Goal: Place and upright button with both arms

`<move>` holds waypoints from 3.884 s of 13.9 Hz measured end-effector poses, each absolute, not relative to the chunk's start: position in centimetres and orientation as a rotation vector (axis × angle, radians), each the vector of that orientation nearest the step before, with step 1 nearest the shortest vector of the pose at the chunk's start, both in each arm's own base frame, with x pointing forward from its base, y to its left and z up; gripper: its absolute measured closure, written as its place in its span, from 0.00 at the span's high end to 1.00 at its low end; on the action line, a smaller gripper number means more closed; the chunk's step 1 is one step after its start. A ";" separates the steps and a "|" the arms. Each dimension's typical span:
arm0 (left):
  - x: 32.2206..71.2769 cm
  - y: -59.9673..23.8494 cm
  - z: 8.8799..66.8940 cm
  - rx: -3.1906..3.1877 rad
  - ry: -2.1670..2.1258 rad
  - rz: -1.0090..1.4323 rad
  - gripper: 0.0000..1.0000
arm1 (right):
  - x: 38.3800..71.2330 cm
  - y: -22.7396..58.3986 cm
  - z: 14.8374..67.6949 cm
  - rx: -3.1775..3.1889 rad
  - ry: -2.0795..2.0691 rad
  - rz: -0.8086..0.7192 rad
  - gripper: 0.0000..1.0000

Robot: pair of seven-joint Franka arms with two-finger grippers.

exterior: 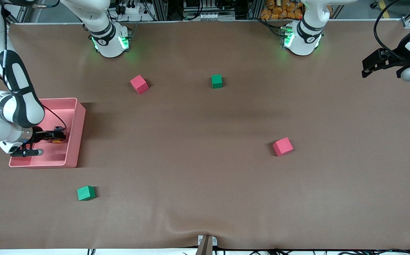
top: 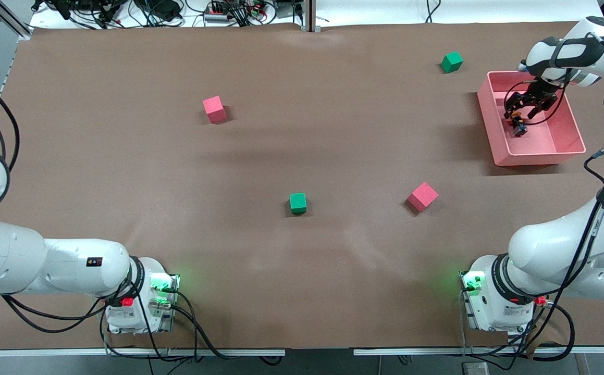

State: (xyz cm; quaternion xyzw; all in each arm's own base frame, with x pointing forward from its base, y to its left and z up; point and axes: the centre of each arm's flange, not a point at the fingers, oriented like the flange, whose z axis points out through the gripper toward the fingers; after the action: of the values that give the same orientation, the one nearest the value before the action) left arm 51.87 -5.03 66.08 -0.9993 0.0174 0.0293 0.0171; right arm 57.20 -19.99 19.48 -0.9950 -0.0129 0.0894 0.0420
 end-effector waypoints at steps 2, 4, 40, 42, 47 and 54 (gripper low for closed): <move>51.8 -5.0 66.1 -3.105 0.054 0.094 1.00 | 57.2 -20.0 19.0 -3.047 -0.039 0.269 0.74; 51.8 -5.0 66.0 -3.105 0.053 0.098 1.00 | 57.2 -20.0 18.8 -3.047 -0.039 0.269 0.52; 53.0 -2.9 65.5 -3.111 -0.009 0.065 1.00 | 52.7 53.5 18.8 -2.956 -0.116 0.085 0.33; 53.6 -3.0 64.6 -3.111 -0.004 0.084 1.00 | 52.7 53.7 19.0 -2.954 -0.093 0.085 0.33; 55.0 -4.4 62.0 -3.110 0.040 0.151 1.00 | 53.4 54.1 20.4 -2.940 -0.037 0.052 0.80; 57.8 -11.9 52.0 -3.063 0.240 0.426 1.00 | 61.8 44.9 35.1 -3.068 0.084 -0.066 1.00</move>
State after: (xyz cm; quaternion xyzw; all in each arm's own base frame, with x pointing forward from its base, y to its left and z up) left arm 57.79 -11.87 52.01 -0.9873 0.0773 0.1373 0.0197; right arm 61.81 44.87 35.09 -0.9987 0.0273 -0.0216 0.0360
